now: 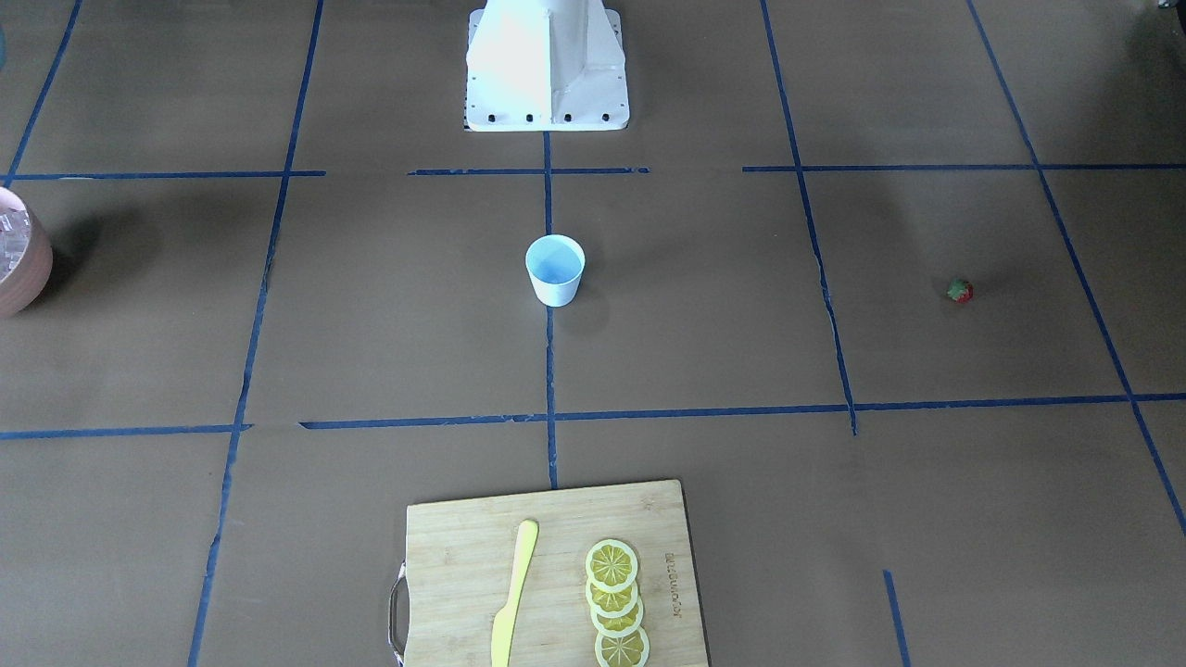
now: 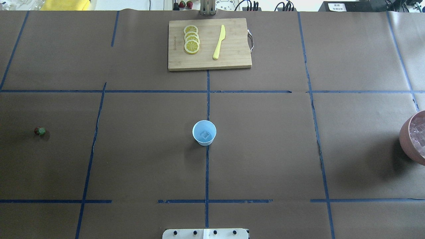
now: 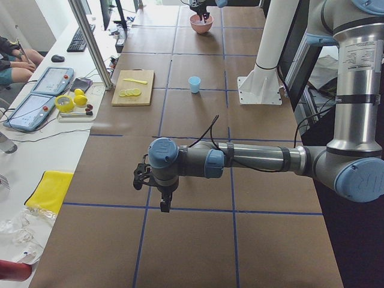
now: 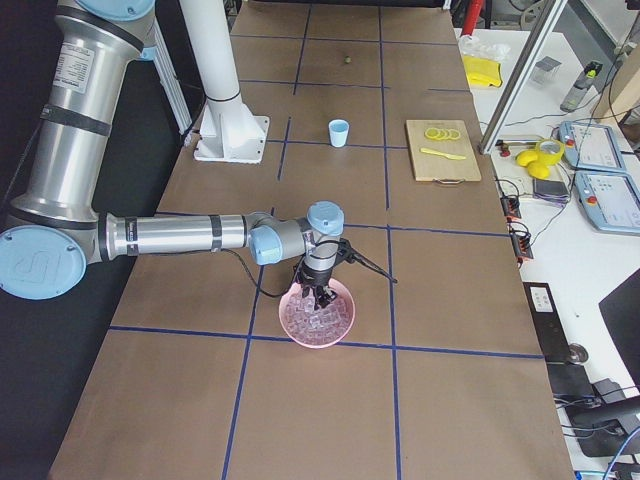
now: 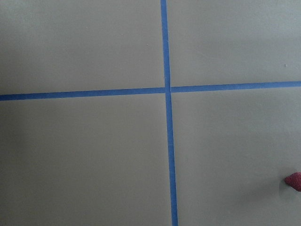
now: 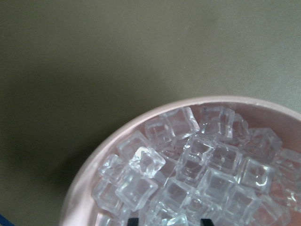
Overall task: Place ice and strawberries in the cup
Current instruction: 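Grasp an ice cube from the pink bowl with the right gripper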
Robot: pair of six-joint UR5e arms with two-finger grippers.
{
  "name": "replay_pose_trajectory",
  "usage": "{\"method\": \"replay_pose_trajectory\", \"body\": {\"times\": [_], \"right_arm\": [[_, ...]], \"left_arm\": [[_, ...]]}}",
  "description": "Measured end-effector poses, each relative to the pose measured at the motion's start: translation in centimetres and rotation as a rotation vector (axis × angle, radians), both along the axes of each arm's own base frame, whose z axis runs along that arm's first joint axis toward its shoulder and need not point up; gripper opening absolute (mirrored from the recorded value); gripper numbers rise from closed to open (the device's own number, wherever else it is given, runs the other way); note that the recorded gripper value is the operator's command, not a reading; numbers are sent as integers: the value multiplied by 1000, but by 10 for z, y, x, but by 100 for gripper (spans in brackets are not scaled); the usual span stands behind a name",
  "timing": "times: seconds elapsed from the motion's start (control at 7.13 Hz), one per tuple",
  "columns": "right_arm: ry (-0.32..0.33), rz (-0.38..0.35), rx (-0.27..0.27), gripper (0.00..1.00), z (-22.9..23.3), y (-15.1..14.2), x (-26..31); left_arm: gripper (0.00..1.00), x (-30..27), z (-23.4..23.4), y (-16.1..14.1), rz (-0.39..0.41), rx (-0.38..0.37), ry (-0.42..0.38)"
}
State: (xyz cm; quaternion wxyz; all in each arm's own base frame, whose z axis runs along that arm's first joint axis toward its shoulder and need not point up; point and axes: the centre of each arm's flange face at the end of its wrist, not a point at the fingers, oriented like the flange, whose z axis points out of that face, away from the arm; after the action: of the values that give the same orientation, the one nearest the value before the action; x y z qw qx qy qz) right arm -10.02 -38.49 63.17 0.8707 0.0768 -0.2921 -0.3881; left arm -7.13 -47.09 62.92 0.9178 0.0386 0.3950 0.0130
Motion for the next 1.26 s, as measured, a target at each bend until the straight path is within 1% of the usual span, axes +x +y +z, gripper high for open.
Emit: {"method": "replay_pose_trajectory", "body": {"times": [0.42,1.26], "right_arm": [[18,3,4,51,3,0,1],[27,-6,-13,51,12,2,-3]], "left_arm": [[100,0,0,0,0,0,0],[100,0,-1,0,-1,1,1]]}}
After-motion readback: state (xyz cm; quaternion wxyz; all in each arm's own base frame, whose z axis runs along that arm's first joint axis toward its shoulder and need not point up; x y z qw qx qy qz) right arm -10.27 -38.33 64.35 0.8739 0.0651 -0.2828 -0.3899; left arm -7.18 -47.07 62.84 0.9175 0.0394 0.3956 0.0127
